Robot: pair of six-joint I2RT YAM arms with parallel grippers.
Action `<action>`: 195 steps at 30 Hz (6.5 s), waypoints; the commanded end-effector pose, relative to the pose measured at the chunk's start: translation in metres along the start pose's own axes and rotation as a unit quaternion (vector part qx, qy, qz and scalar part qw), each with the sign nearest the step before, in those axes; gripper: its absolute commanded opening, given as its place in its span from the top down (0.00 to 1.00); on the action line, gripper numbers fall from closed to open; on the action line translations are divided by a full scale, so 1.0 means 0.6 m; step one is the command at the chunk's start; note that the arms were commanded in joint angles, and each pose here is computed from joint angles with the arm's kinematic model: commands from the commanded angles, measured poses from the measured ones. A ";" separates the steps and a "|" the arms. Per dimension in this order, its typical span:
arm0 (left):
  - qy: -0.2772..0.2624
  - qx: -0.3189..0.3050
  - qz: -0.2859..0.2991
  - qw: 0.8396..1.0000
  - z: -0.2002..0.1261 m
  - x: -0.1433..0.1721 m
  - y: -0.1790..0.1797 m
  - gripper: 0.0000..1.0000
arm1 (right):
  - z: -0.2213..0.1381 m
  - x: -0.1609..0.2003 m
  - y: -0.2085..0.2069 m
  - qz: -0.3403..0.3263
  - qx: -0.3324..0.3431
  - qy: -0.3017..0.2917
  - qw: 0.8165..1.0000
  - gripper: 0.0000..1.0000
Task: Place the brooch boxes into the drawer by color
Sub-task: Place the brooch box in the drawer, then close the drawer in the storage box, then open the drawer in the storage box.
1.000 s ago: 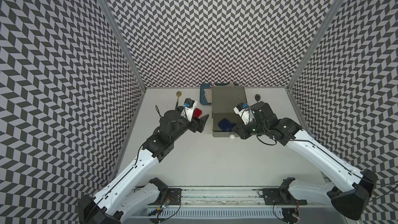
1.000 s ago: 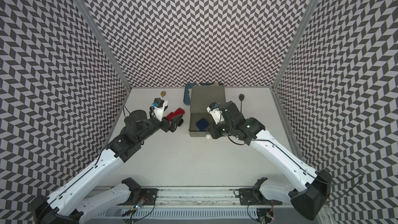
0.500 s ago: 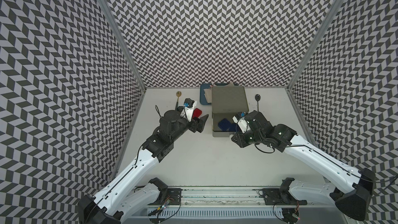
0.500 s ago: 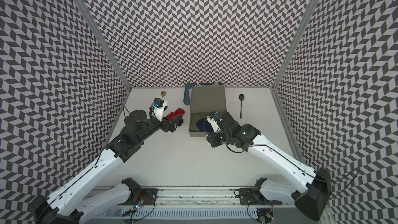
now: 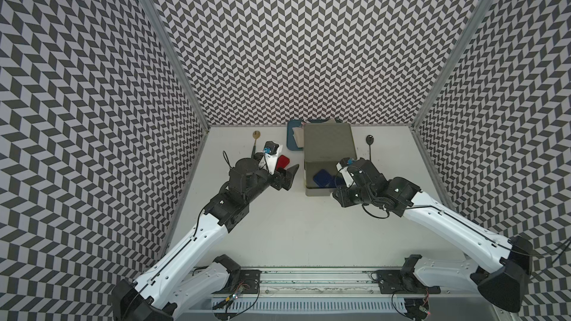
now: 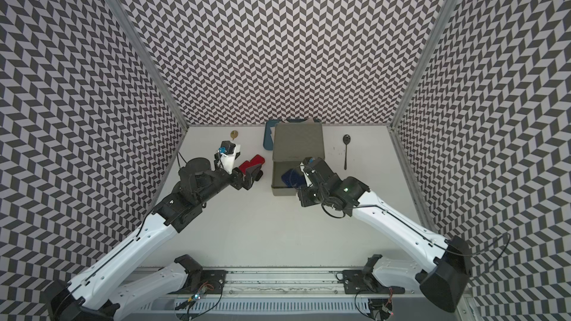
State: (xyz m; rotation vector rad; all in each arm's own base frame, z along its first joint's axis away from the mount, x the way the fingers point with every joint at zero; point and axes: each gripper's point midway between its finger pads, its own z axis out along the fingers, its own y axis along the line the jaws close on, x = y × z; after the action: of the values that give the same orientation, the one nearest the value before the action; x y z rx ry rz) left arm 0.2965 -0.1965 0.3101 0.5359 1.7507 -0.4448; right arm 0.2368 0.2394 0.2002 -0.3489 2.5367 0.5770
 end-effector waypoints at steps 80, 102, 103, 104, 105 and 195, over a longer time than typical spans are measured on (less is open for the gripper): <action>0.012 -0.022 -0.069 0.997 0.018 0.047 0.051 0.00 | 0.010 -0.117 -0.108 0.030 0.088 -0.250 0.964 1.00; 0.025 -0.033 -0.070 0.997 0.024 0.063 0.067 0.00 | 0.055 -0.170 -0.132 0.044 0.098 -0.284 0.953 1.00; 0.025 -0.033 -0.069 0.997 0.024 0.064 0.068 0.00 | 0.056 -0.168 -0.133 0.044 0.099 -0.282 0.953 1.00; 0.025 -0.033 -0.070 0.997 0.024 0.064 0.068 0.00 | 0.057 -0.164 -0.135 0.044 0.100 -0.280 0.954 1.00; 0.025 -0.035 -0.070 0.997 0.024 0.064 0.070 0.00 | 0.057 -0.160 -0.136 0.044 0.100 -0.280 0.954 1.00; 0.029 -0.090 -0.112 0.989 0.008 0.078 0.139 0.00 | 0.171 -0.108 -0.082 0.115 -0.021 -0.340 0.933 0.78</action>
State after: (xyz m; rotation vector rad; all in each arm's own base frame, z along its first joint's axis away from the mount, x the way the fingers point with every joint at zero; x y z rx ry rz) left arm 0.3407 -0.1279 0.2568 0.2281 1.9101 -0.4240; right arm 0.3432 0.2495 0.1194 0.1165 1.9730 0.6729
